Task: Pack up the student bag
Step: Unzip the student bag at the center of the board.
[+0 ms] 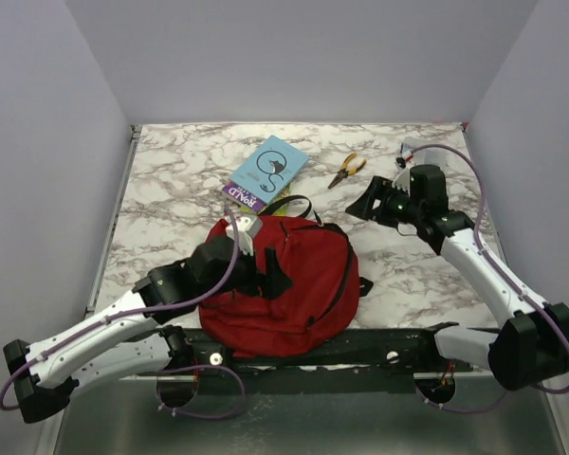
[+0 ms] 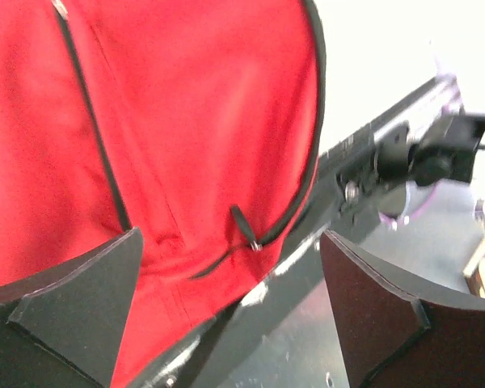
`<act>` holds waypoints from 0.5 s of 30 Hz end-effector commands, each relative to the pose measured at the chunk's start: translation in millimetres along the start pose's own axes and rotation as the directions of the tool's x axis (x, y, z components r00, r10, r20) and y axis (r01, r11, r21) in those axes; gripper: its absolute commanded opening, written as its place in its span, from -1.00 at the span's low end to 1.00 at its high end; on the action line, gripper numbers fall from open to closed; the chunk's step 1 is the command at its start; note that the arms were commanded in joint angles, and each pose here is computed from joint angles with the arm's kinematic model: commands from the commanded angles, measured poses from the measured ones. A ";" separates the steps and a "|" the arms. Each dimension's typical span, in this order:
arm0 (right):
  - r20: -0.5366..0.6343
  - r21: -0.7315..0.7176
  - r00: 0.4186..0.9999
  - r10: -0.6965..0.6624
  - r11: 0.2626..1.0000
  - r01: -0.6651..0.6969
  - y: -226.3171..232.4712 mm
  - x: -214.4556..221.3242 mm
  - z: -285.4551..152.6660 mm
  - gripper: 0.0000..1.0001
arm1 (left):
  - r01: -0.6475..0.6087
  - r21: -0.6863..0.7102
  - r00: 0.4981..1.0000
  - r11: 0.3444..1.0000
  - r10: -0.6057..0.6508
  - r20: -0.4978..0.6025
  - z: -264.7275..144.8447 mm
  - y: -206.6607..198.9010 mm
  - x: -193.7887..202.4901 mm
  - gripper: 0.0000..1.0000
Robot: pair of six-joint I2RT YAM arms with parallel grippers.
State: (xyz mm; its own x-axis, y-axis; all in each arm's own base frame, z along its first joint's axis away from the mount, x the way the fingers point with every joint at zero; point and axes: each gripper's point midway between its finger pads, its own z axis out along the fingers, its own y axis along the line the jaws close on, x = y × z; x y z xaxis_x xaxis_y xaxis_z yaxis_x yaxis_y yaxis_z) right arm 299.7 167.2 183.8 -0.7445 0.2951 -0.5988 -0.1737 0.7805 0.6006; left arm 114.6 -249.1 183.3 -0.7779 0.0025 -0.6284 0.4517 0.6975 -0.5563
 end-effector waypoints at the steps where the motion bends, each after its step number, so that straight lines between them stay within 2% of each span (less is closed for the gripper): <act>1: 0.062 -0.022 0.998 -0.003 1.000 0.005 7.4 -41.2 31.2 0.49 | -0.094 -0.095 0.982 0.991 0.108 0.157 -34.0 11.3 -70.1 0.87; 6: 0.082 -0.221 0.984 0.160 0.965 -0.139 39.8 -78.4 77.3 0.52 | -0.147 -0.103 0.947 0.984 0.170 0.271 -51.6 -7.8 -146.7 0.88; 7: 0.097 -0.250 0.978 0.184 0.956 -0.155 43.0 -87.2 85.5 0.53 | -0.154 -0.103 0.943 0.983 0.177 0.283 -52.3 -11.5 -159.5 0.95; 12: 0.118 -0.327 0.946 0.303 0.911 -0.251 39.4 -115.2 138.9 0.53 | -0.187 -0.132 0.893 0.973 0.224 0.390 -68.2 -25.8 -230.3 0.97; 15: 0.113 -0.371 0.919 0.379 0.874 -0.315 32.1 -125.3 172.6 0.54 | -0.195 -0.145 0.874 0.970 0.239 0.423 -69.2 -28.5 -259.6 0.97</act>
State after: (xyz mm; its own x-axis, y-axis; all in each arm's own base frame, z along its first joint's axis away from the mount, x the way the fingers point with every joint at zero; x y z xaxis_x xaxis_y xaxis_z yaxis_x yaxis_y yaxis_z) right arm 457.4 234.7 164.8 -0.7245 0.5360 -0.4333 -0.1008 0.5395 0.8359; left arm 255.4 -220.5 370.6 -0.4575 -0.1614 -0.8745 0.4797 0.7832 -0.3955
